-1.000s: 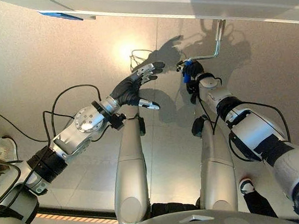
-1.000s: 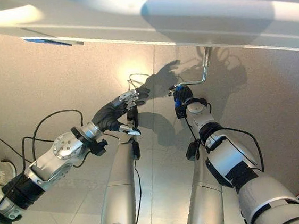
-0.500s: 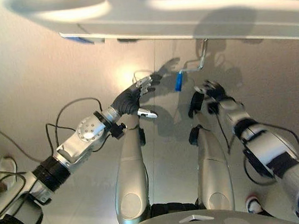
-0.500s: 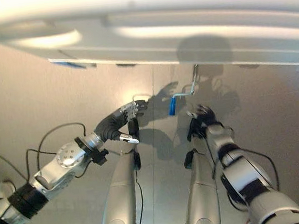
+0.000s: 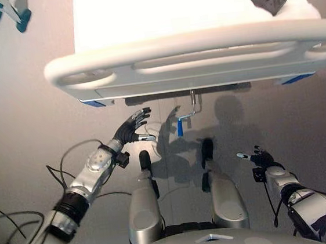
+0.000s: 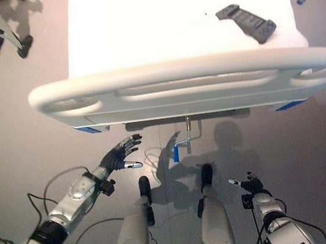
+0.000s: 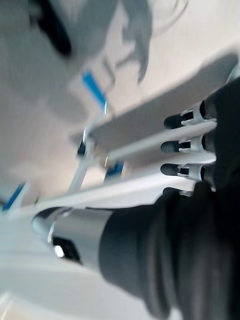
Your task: Raise the hospital bed
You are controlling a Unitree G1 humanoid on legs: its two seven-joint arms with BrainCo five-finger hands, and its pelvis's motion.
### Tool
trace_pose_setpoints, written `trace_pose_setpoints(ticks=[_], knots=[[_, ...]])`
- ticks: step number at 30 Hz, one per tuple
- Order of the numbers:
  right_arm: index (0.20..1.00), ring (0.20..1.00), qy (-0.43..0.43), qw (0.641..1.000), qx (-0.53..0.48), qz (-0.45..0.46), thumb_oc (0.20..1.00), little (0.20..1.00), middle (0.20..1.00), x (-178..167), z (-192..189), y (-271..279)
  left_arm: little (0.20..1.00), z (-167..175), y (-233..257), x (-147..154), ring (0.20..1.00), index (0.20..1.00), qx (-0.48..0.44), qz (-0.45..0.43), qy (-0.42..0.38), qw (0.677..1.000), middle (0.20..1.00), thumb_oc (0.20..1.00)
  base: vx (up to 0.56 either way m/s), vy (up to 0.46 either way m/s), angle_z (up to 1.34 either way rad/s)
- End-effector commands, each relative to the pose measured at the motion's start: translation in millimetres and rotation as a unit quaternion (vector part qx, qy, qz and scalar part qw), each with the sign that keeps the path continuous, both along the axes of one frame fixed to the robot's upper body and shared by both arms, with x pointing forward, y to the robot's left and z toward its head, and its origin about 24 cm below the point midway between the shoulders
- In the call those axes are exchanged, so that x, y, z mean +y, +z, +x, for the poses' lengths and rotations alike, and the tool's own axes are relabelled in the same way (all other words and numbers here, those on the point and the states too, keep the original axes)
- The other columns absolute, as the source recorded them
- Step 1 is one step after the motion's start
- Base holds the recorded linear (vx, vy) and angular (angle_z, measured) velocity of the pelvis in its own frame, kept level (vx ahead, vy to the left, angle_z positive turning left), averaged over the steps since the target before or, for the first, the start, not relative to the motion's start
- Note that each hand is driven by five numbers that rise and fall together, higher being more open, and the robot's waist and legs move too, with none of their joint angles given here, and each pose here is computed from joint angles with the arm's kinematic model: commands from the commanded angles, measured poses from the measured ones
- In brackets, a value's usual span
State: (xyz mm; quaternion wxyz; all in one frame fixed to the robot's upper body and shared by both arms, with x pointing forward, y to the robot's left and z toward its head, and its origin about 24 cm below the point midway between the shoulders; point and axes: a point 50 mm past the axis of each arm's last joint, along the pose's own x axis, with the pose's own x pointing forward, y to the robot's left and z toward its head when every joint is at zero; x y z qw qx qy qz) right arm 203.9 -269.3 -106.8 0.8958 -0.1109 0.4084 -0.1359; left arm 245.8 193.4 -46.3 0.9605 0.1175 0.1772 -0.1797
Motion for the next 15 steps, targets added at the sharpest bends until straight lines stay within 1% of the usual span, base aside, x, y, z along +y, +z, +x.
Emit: trace_pose_setpoints(ticks=[1, 2, 3, 4, 6, 8, 10, 11, 15], knots=[[1.0, 1.0, 0.007, 0.999, 0.027, -0.015, 1.0, 1.0, 1.0, -5, -25, -10, 1.0, -21, -30, 21, 1.0, 1.0, 0.036, 0.115, 0.039, 0.992, 1.0, 1.0, 0.06, -0.046, 0.01], [1.0, 1.0, 0.007, 0.999, 0.028, -0.015, 1.0, 1.0, 1.0, -5, -25, -11, 1.0, -21, -31, 21, 1.0, 1.0, 0.036, 0.115, 0.039, 0.992, 1.0, 1.0, 0.09, -0.045, 0.01], [1.0, 1.0, 0.005, 0.999, 0.041, -0.013, 1.0, 1.0, 1.0, -3, -35, -16, 1.0, -32, -40, 26, 1.0, 1.0, 0.055, 0.122, 0.061, 0.989, 1.0, 1.0, 0.07, -0.031, 0.0], [1.0, 1.0, 0.002, 0.999, 0.052, -0.008, 1.0, 1.0, 1.0, 0, -44, -21, 1.0, -45, -51, 36, 1.0, 1.0, 0.084, 0.125, 0.105, 0.983, 1.0, 1.0, 0.1, -0.042, 0.02], [1.0, 1.0, -0.004, 0.998, 0.067, 0.001, 1.0, 1.0, 1.0, 4, -57, -28, 1.0, -74, -71, 48, 1.0, 1.0, 0.146, 0.136, 0.155, 0.968, 1.0, 1.0, 0.1, -0.039, 0.06], [1.0, 1.0, -0.014, 0.995, 0.095, 0.008, 1.0, 1.0, 1.0, 8, -77, -36, 1.0, -101, -86, 50, 1.0, 1.0, 0.196, 0.142, 0.178, 0.954, 1.0, 1.0, 0.12, -0.033, 0.03], [1.0, 1.0, -0.018, 0.994, 0.103, 0.013, 1.0, 1.0, 1.0, 9, -82, -38, 1.0, -107, -88, 51, 1.0, 1.0, 0.203, 0.139, 0.189, 0.951, 1.0, 1.0, 0.08, -0.017, 0.01], [1.0, 1.0, -0.018, 0.993, 0.117, 0.019, 1.0, 1.0, 1.0, 13, -92, -43, 1.0, -115, -92, 51, 1.0, 1.0, 0.216, 0.127, 0.212, 0.945, 1.0, 1.0, 0.08, -0.014, 0.03], [1.0, 1.0, -0.016, 0.991, 0.132, 0.025, 1.0, 1.0, 1.0, 17, -102, -47, 1.0, -117, -93, 48, 1.0, 1.0, 0.218, 0.117, 0.22, 0.944, 1.0, 1.0, 0.06, -0.007, 0.04]])
